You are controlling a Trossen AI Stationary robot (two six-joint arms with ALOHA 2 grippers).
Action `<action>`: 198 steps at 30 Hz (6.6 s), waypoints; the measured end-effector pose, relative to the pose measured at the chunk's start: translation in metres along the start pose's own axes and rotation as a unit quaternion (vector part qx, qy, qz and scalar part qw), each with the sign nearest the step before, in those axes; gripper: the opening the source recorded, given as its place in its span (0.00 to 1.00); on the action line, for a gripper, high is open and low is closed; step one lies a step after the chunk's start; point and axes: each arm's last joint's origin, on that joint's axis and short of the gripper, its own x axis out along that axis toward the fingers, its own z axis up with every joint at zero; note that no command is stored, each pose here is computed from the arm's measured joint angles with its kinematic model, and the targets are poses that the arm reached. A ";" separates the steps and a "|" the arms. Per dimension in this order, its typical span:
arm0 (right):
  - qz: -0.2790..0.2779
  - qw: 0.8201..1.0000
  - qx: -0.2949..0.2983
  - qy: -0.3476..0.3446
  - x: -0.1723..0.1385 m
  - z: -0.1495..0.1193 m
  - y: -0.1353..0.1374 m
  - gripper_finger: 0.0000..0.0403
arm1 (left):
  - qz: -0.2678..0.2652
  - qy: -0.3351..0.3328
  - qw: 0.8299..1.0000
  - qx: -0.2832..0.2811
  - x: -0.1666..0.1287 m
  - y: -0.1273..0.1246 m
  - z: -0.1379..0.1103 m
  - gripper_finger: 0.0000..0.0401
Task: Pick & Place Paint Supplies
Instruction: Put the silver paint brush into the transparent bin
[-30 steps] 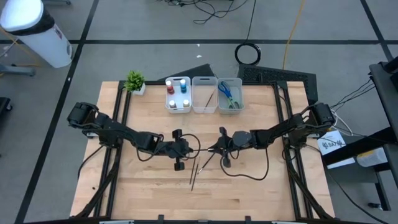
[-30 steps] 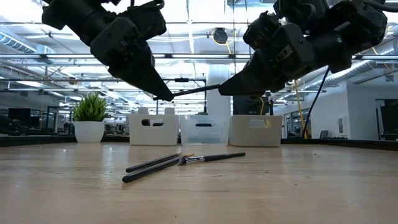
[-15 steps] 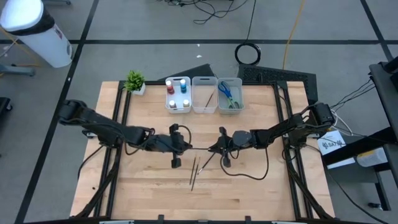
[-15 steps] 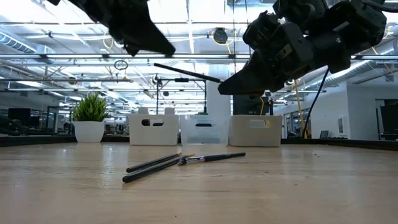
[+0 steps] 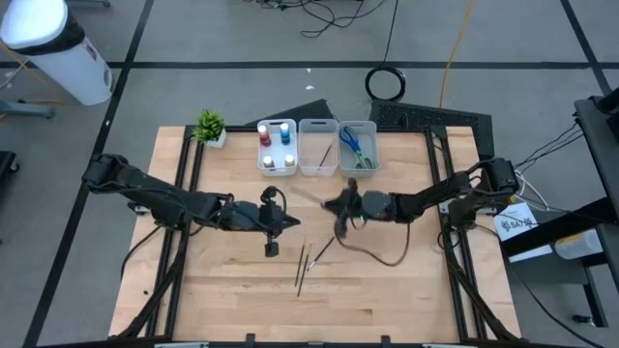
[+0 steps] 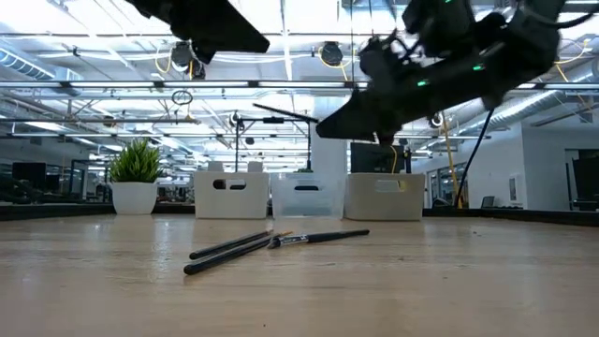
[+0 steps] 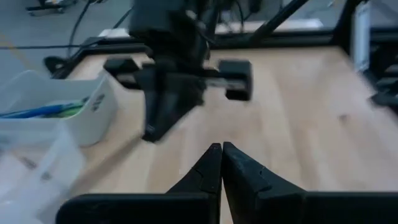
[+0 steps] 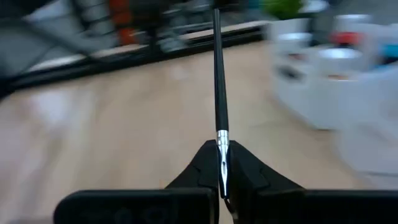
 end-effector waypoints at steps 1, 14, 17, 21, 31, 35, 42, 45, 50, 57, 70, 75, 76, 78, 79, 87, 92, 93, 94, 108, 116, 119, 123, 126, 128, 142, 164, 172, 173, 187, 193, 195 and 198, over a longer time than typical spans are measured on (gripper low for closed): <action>-0.026 1.000 0.013 -0.005 0.003 0.003 -0.007 0.01 | 0.006 0.000 1.000 0.008 0.000 0.001 0.000 0.05; -0.227 0.972 0.067 -0.001 0.022 0.045 -0.112 0.01 | 0.042 -0.010 0.999 0.009 0.003 0.016 0.003 0.05; -0.243 0.967 0.076 -0.004 0.020 0.046 -0.124 0.01 | 0.039 -0.009 0.999 0.010 0.003 0.016 0.003 0.05; -0.244 0.966 0.083 -0.010 0.019 0.047 -0.126 0.03 | 0.039 -0.012 0.999 0.009 0.003 0.015 0.003 0.05; -0.206 0.974 0.092 -0.023 0.027 0.042 -0.125 0.25 | 0.038 -0.012 0.999 -0.001 0.003 0.015 0.004 0.05; -0.170 0.981 0.089 -0.016 0.032 0.037 -0.124 0.36 | 0.038 -0.012 0.999 -0.002 0.003 0.015 0.003 0.05; -0.007 0.998 0.061 -0.035 0.030 0.051 -0.096 0.45 | 0.038 -0.008 0.999 -0.013 0.003 0.015 0.002 0.05; 0.082 0.995 0.050 -0.032 0.031 0.051 -0.070 0.46 | 0.038 -0.004 0.999 -0.017 0.003 0.015 0.002 0.05; 0.196 0.980 0.024 0.012 0.028 0.036 -0.015 0.44 | 0.037 -0.005 0.999 -0.033 0.003 0.015 0.001 0.05; 0.242 0.961 -0.046 0.129 0.010 -0.001 0.046 0.42 | 0.012 0.029 0.993 -0.113 0.022 0.009 -0.013 0.05; 0.304 0.927 -0.072 0.207 0.014 -0.023 0.106 0.35 | -0.069 0.120 0.975 -0.172 0.072 -0.010 -0.061 0.05; 0.327 0.916 -0.094 0.214 0.028 -0.026 0.112 0.30 | -0.219 0.157 0.945 -0.187 0.079 -0.049 -0.078 0.05; 0.327 0.917 -0.095 0.209 0.030 -0.025 0.111 0.29 | -0.233 0.162 0.942 -0.178 0.079 -0.057 -0.082 0.05; 0.324 0.918 -0.094 0.209 0.031 -0.024 0.109 0.28 | -0.255 0.166 0.938 -0.164 0.081 -0.075 -0.094 0.05; 0.322 0.919 -0.090 0.210 0.032 -0.024 0.108 0.27 | -0.261 0.173 0.936 -0.158 0.081 -0.082 -0.100 0.05; 0.310 0.923 -0.083 0.213 0.035 -0.023 0.101 0.26 | -0.221 0.209 0.936 -0.175 0.089 -0.097 -0.128 0.05; 0.293 0.925 -0.090 0.226 0.037 -0.029 0.099 0.26 | -0.196 0.212 0.940 -0.184 0.094 -0.087 -0.130 0.05; 0.291 0.924 -0.092 0.230 0.037 -0.030 0.098 0.26 | -0.191 0.210 0.941 -0.186 0.095 -0.085 -0.130 0.05; 0.290 0.923 -0.095 0.235 0.037 -0.032 0.098 0.26 | -0.186 0.208 0.942 -0.187 0.097 -0.083 -0.129 0.05; 0.273 0.914 -0.131 0.269 0.049 -0.063 0.090 0.16 | -0.129 0.193 0.954 -0.191 0.107 -0.059 -0.128 0.05; 0.201 0.936 -0.141 0.254 0.056 -0.060 0.077 0.10 | -0.152 0.178 0.957 -0.171 0.094 -0.061 -0.111 0.05; 0.183 0.940 -0.142 0.251 0.058 -0.059 0.073 0.08 | -0.151 0.160 0.963 -0.153 0.087 -0.062 -0.100 0.05; 0.148 0.948 -0.161 0.230 0.061 -0.057 0.069 0.06 | -0.133 0.144 0.971 -0.133 0.084 -0.058 -0.093 0.05; 0.126 0.955 -0.179 0.200 0.062 -0.051 0.069 0.04 | -0.121 0.132 0.975 -0.133 0.085 -0.052 -0.089 0.05; 0.119 0.960 -0.189 0.171 0.061 -0.040 0.071 0.03 | -0.108 0.126 0.976 -0.139 0.087 -0.047 -0.087 0.05; 0.147 0.957 -0.186 0.169 0.020 0.011 0.086 0.00 | 0.025 0.190 0.977 -0.098 0.092 -0.011 -0.102 0.05; 0.150 0.952 -0.195 0.182 0.016 0.009 0.088 0.00 | 0.028 0.192 0.976 -0.099 0.097 -0.003 -0.106 0.05; 0.150 0.952 -0.195 0.182 0.016 0.009 0.088 0.00 | 0.038 0.202 0.973 -0.105 0.103 -0.001 -0.114 0.05; 0.150 0.952 -0.195 0.183 0.016 0.009 0.088 0.00 | 0.040 0.206 0.972 -0.106 0.103 -0.001 -0.115 0.05; 0.022 0.945 -0.225 0.236 0.022 0.005 0.055 0.20 | 0.044 0.223 0.968 -0.102 0.102 0.000 -0.118 0.05; 0.040 0.941 -0.186 0.281 0.020 0.005 0.041 0.40 | 0.044 0.226 0.968 -0.101 0.101 0.000 -0.119 0.05; 0.042 0.933 -0.187 0.305 0.018 0.001 0.038 0.45 | 0.044 0.226 0.968 -0.101 0.101 0.000 -0.119 0.05; 0.036 0.931 -0.190 0.309 0.017 -0.003 0.035 0.48 | 0.044 0.227 0.968 -0.101 0.101 0.000 -0.119 0.05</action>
